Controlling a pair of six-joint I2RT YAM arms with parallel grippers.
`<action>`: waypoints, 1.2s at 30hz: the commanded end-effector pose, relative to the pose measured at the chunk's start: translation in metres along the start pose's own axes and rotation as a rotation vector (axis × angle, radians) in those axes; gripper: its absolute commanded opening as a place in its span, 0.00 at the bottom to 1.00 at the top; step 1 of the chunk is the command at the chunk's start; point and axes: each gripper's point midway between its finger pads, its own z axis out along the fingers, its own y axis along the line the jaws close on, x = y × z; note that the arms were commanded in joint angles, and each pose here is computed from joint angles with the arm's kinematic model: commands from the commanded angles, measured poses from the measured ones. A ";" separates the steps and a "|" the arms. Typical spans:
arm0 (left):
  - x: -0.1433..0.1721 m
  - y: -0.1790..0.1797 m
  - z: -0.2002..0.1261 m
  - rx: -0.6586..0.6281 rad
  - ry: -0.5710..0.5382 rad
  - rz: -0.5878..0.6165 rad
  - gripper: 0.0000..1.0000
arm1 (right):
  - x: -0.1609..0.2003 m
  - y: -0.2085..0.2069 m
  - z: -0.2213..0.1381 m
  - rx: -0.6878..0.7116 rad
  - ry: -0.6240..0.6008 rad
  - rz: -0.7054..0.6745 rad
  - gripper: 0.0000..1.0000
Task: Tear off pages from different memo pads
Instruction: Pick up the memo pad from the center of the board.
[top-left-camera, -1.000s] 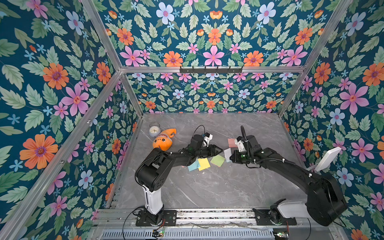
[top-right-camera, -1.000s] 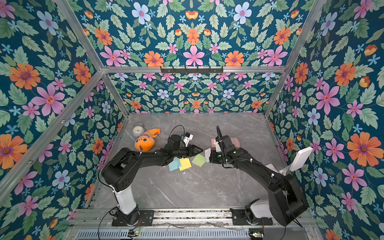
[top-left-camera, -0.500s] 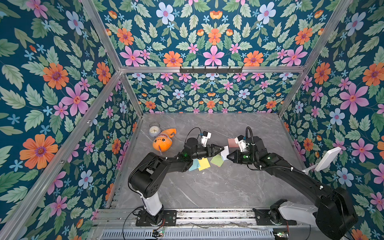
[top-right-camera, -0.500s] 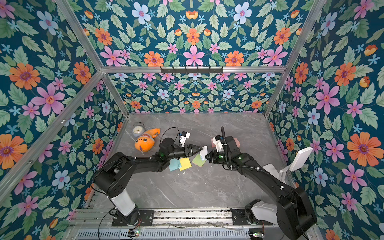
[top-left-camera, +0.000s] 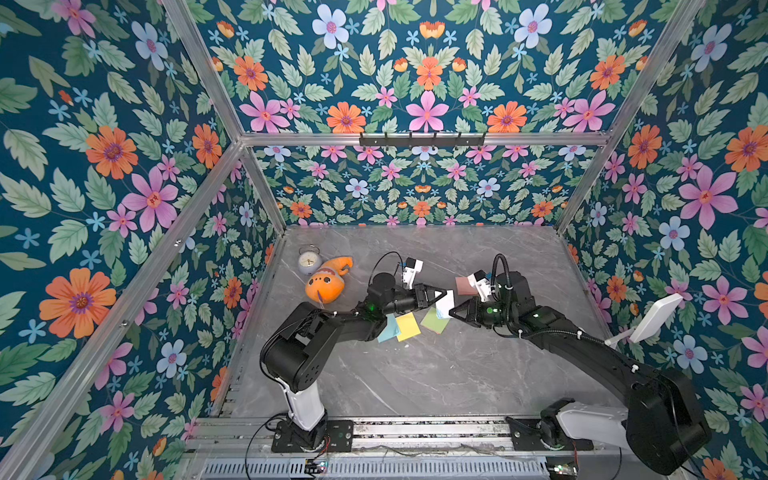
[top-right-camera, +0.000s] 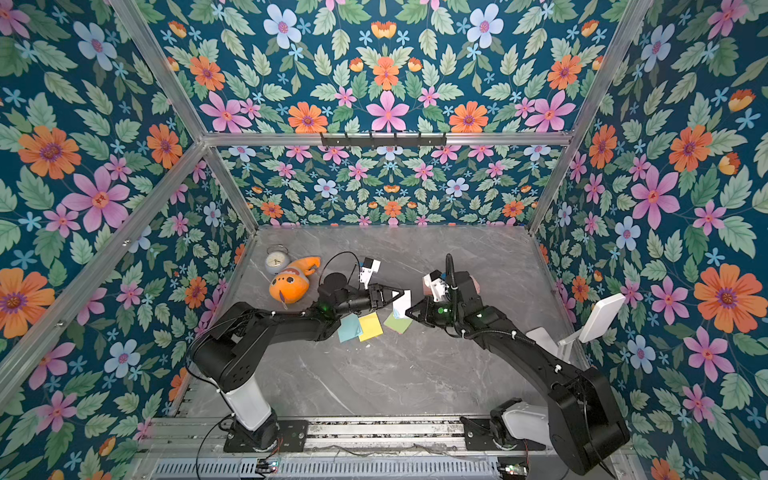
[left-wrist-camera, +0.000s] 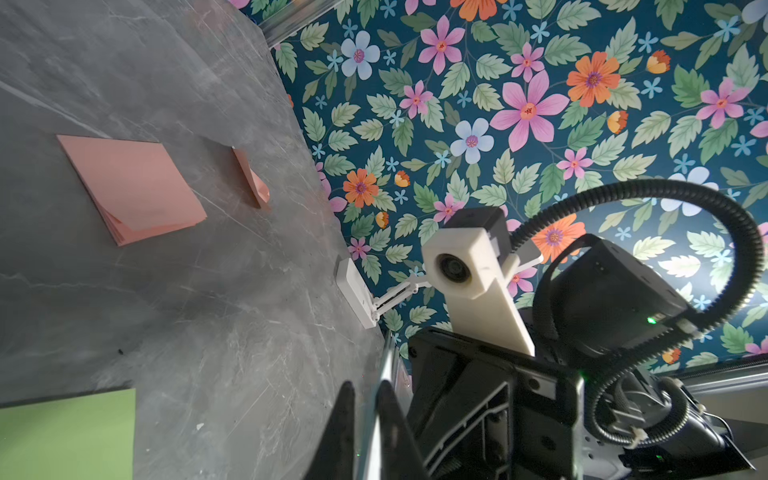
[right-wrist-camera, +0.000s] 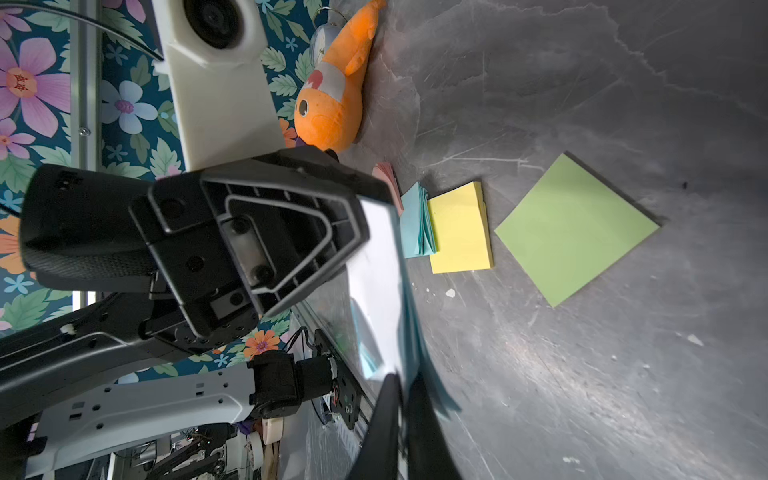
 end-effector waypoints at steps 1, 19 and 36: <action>-0.006 0.005 -0.001 -0.028 0.002 -0.049 0.00 | -0.002 0.001 -0.001 -0.001 -0.011 -0.008 0.23; 0.006 0.073 -0.007 -0.503 0.239 -0.297 0.00 | -0.012 -0.015 0.014 0.803 -0.166 -1.045 0.52; 0.011 0.071 -0.005 -0.441 0.241 -0.408 0.00 | -0.002 -0.005 0.071 0.750 -0.067 -1.218 0.54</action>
